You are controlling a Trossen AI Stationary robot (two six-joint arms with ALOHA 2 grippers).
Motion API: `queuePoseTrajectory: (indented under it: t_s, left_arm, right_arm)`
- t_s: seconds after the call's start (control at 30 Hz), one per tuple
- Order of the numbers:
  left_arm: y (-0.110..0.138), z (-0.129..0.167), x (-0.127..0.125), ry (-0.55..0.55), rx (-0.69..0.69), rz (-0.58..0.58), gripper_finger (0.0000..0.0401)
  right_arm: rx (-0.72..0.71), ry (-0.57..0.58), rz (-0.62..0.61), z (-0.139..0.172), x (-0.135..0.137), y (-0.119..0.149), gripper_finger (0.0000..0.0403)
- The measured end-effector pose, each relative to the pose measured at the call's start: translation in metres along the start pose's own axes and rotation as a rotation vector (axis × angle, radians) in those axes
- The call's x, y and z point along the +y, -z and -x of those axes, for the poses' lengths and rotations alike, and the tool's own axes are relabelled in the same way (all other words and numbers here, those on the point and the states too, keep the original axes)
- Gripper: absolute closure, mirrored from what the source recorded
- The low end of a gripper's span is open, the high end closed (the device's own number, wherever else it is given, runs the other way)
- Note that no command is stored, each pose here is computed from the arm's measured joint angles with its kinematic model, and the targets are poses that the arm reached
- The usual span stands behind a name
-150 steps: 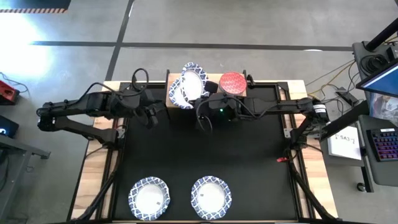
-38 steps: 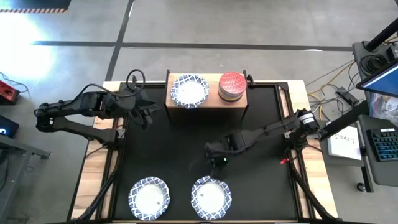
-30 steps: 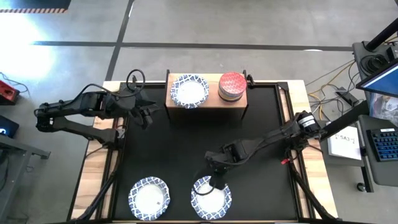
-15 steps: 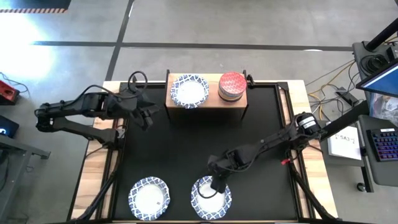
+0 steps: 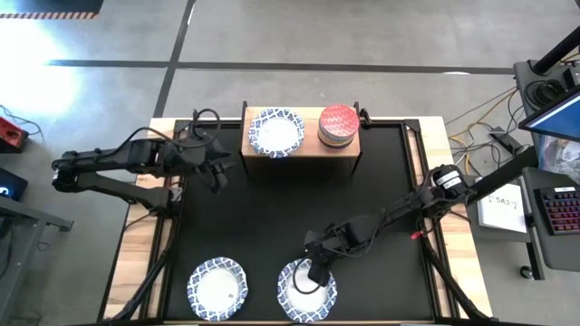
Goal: Place and stack bowls onto a shelf
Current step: Stack the blue bowl on top of the stacked bowls on the shelf
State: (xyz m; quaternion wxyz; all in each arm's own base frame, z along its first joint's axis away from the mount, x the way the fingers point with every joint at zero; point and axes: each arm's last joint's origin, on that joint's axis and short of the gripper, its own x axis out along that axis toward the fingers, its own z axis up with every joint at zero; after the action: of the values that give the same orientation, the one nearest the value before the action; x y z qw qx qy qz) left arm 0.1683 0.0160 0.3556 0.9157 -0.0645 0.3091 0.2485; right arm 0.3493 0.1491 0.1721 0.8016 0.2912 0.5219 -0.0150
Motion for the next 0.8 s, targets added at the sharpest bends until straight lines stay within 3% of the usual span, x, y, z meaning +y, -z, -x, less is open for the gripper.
queuePoseTrajectory:
  t_s: [0.8]
  left_arm:
    - [0.000, 0.005, 0.002, 0.011, -0.018, 0.000, 0.0252]
  right_arm:
    - [0.004, -0.012, -0.013, -0.009, -0.004, 0.015, 0.0280]
